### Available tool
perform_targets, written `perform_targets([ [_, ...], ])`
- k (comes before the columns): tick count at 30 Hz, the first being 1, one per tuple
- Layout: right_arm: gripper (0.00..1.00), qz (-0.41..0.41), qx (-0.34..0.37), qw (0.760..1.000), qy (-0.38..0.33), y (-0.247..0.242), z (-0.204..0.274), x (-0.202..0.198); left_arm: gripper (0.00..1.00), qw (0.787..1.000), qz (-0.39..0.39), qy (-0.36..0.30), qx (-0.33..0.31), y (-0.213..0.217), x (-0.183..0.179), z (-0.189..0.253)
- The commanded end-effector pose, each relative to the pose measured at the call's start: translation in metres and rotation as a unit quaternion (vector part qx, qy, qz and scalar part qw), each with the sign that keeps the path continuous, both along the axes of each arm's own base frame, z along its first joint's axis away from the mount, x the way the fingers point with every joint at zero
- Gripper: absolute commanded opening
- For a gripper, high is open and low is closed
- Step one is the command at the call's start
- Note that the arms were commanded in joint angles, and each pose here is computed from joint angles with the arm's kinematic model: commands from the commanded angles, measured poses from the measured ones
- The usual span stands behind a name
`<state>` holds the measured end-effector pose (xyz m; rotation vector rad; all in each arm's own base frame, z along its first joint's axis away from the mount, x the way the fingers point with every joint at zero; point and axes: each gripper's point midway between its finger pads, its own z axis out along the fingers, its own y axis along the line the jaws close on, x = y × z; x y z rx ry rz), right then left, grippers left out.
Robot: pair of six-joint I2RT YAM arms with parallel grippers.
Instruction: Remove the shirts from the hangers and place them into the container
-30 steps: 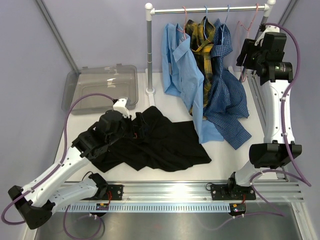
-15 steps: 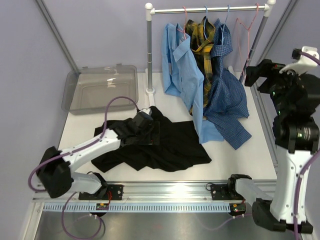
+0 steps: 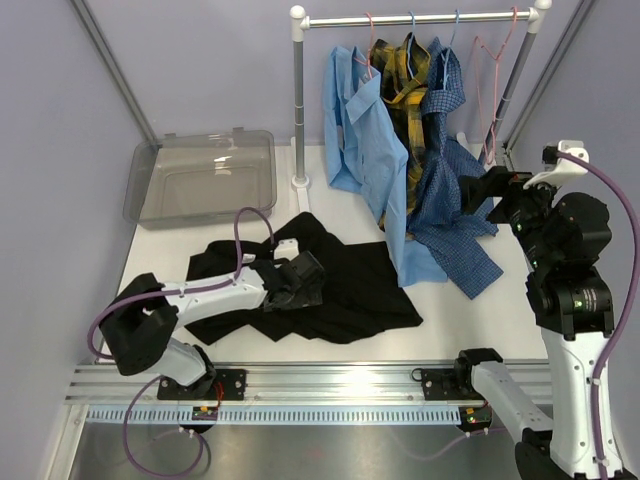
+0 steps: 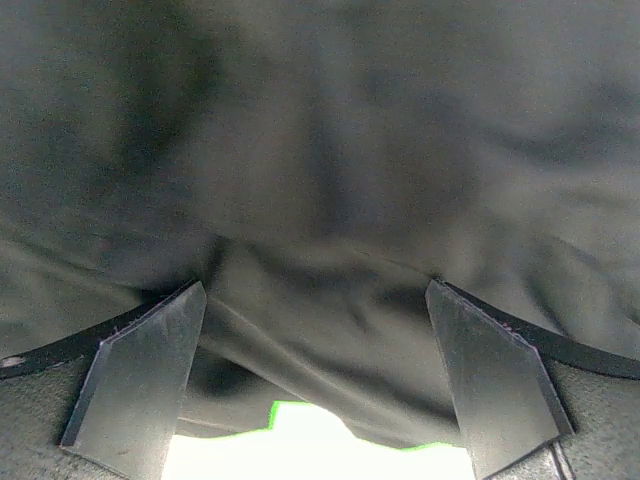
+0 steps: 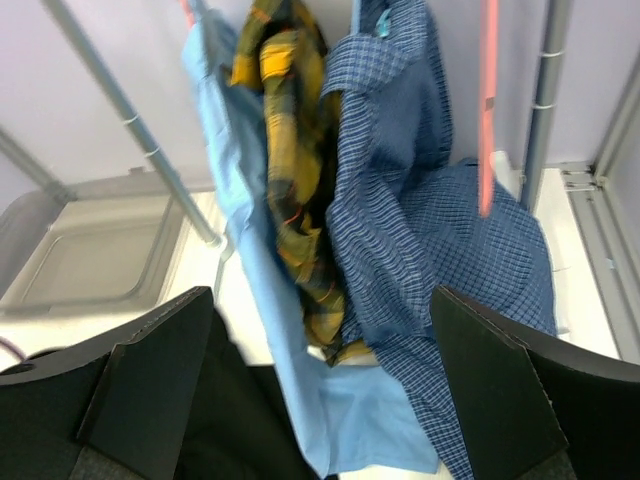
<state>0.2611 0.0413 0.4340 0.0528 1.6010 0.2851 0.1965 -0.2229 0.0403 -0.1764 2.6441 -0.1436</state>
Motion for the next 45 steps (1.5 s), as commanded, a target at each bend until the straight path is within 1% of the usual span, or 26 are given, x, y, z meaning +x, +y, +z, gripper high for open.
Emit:
perform_targets([
  [1,0.99,0.031,-0.023,0.998,-0.057,0.012,0.019,-0.017,0.99,0.994,0.09,-0.036,0.04,0.036,0.017,-0.013],
  [5,1.0,0.048,-0.034,0.996,-0.07,0.018,0.015,-0.027,0.99,0.991,0.116,-0.029,0.057,0.053,0.02,-0.022],
  [7,0.99,0.052,-0.033,0.996,-0.07,0.02,0.012,-0.029,0.99,0.991,0.115,-0.028,0.06,0.051,0.026,-0.022],
  [10,0.99,0.071,-0.032,0.994,-0.077,0.027,0.01,-0.035,0.89,0.991,0.106,-0.009,0.081,0.051,0.029,-0.033],
  [12,1.0,0.081,-0.031,0.993,-0.08,0.03,0.008,-0.038,0.69,0.99,0.105,-0.002,0.091,0.05,0.031,-0.039],
  [13,1.0,0.088,-0.03,0.992,-0.081,0.032,0.008,-0.04,0.57,0.99,0.105,0.0,0.094,0.051,0.031,-0.041],
  [14,0.99,0.091,-0.032,0.992,-0.081,0.033,0.007,-0.041,0.33,0.99,0.106,0.002,0.096,0.052,0.031,-0.043],
  [16,1.0,0.09,-0.033,0.992,-0.081,0.032,0.004,-0.043,0.08,0.989,0.104,0.003,0.103,0.056,0.029,-0.045],
  [17,1.0,0.09,-0.035,0.992,-0.08,0.032,0.002,-0.043,0.0,0.989,0.103,0.001,0.102,0.056,0.03,-0.044],
  [20,0.99,0.088,-0.041,0.992,-0.078,0.031,-0.002,-0.044,0.0,0.991,0.091,-0.014,0.092,0.055,0.033,-0.028],
  [21,0.99,0.087,-0.044,0.992,-0.078,0.031,-0.003,-0.044,0.0,0.993,0.087,-0.041,0.068,0.051,0.038,-0.005],
  [23,1.0,0.083,-0.047,0.992,-0.077,0.029,-0.004,-0.044,0.0,0.991,0.081,-0.085,0.057,0.056,0.046,0.033],
  [24,0.99,0.083,-0.048,0.993,-0.075,0.029,-0.005,-0.044,0.0,0.987,0.087,-0.13,0.024,0.056,0.052,0.08],
  [27,1.0,0.085,-0.048,0.993,-0.067,0.03,-0.01,-0.042,0.0,0.969,0.098,-0.227,0.025,0.076,0.069,0.163],
  [28,1.0,0.086,-0.048,0.993,-0.062,0.031,-0.012,-0.041,0.0,0.955,0.115,-0.275,0.006,0.085,0.074,0.218],
  [30,1.0,0.09,-0.046,0.993,-0.055,0.033,-0.015,-0.039,0.0,0.94,0.115,-0.32,0.016,0.101,0.082,0.269],
  [31,0.99,0.097,-0.044,0.993,-0.052,0.036,-0.017,-0.039,0.0,0.925,0.128,-0.358,-0.007,0.108,0.087,0.316],
  [33,1.0,0.105,-0.041,0.993,-0.045,0.039,-0.019,-0.038,0.0,0.91,0.135,-0.391,0.013,0.13,0.098,0.361],
  [34,0.99,0.106,-0.04,0.993,-0.042,0.04,-0.02,-0.038,0.0,0.894,0.144,-0.424,-0.004,0.134,0.104,0.406],
  [35,1.0,0.108,-0.038,0.993,-0.039,0.041,-0.021,-0.037,0.0,0.886,0.141,-0.441,0.019,0.147,0.109,0.427],
  [37,0.99,0.113,-0.037,0.993,-0.029,0.042,-0.026,-0.037,0.0,0.864,0.145,-0.481,0.021,0.156,0.117,0.474],
  [38,0.99,0.115,-0.035,0.992,-0.023,0.044,-0.029,-0.036,0.0,0.845,0.143,-0.515,0.034,0.164,0.121,0.512],
  [39,0.99,0.12,-0.034,0.992,-0.021,0.045,-0.031,-0.036,0.0,0.823,0.148,-0.548,0.023,0.167,0.124,0.54],
  [41,0.99,0.123,-0.031,0.992,-0.017,0.047,-0.033,-0.035,0.0,0.792,0.152,-0.589,0.042,0.177,0.131,0.574],
  [42,0.99,0.125,-0.031,0.992,-0.016,0.048,-0.034,-0.035,0.0,0.766,0.159,-0.623,0.03,0.18,0.131,0.597],
  [45,0.99,0.131,-0.029,0.991,-0.013,0.05,-0.035,-0.034,0.0,0.731,0.173,-0.66,0.033,0.193,0.145,0.615],
])
